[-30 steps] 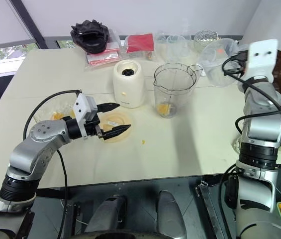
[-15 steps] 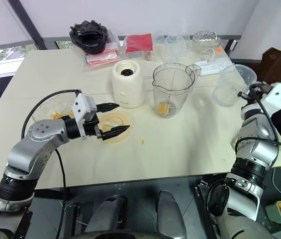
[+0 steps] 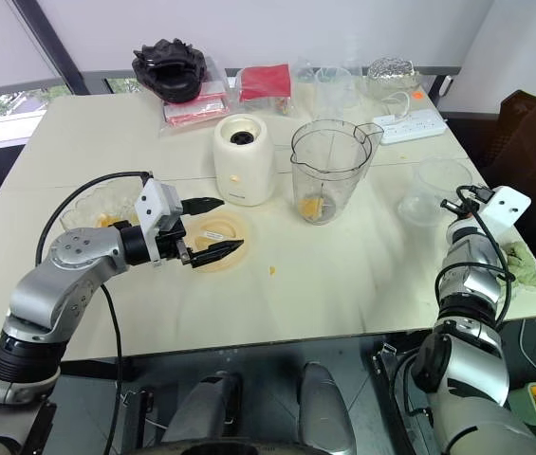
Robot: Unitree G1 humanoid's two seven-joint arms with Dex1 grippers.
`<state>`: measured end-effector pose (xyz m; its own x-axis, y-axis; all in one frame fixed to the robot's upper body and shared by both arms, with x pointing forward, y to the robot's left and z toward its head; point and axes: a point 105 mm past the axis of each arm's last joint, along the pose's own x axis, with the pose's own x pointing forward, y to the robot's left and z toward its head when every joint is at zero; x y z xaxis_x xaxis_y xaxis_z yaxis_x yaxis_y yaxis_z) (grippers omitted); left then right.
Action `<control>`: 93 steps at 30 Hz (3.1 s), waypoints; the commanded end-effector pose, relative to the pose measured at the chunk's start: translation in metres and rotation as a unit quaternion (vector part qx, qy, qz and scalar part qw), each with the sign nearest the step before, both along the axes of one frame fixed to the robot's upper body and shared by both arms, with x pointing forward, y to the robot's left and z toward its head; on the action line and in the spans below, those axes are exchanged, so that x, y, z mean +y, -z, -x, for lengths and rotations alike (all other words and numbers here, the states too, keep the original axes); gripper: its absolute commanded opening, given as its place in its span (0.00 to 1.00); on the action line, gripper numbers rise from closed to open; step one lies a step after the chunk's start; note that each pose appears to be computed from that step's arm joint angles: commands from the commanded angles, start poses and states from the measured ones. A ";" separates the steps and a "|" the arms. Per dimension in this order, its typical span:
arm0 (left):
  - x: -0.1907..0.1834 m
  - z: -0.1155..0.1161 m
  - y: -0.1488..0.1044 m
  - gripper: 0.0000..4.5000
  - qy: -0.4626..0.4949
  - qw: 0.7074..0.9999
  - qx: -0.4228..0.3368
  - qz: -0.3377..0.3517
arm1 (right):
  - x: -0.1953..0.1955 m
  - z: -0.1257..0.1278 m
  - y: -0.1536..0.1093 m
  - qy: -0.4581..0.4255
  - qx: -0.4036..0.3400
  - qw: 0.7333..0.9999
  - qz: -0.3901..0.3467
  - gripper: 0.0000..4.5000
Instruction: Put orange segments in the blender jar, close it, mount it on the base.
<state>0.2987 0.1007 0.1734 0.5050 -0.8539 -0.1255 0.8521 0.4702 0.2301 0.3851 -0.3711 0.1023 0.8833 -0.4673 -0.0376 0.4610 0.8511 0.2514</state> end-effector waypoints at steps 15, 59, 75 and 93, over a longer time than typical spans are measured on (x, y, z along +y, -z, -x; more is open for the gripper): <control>-0.001 0.003 -0.008 1.00 0.007 1.000 -0.014 0.003 | -0.012 0.017 -0.002 0.003 -0.007 0.999 0.054 0.99; 0.077 -0.082 0.012 0.72 0.140 0.954 0.071 -0.257 | 0.221 0.156 -0.104 -0.521 0.023 0.841 0.146 1.00; 0.024 -0.101 0.035 0.72 0.166 0.923 -0.016 -0.346 | 0.225 0.165 -0.098 -0.492 0.036 0.855 0.161 1.00; 0.014 -0.105 0.088 0.72 0.138 0.883 -0.007 -0.448 | 0.212 0.174 -0.098 -0.441 0.058 0.879 0.172 1.00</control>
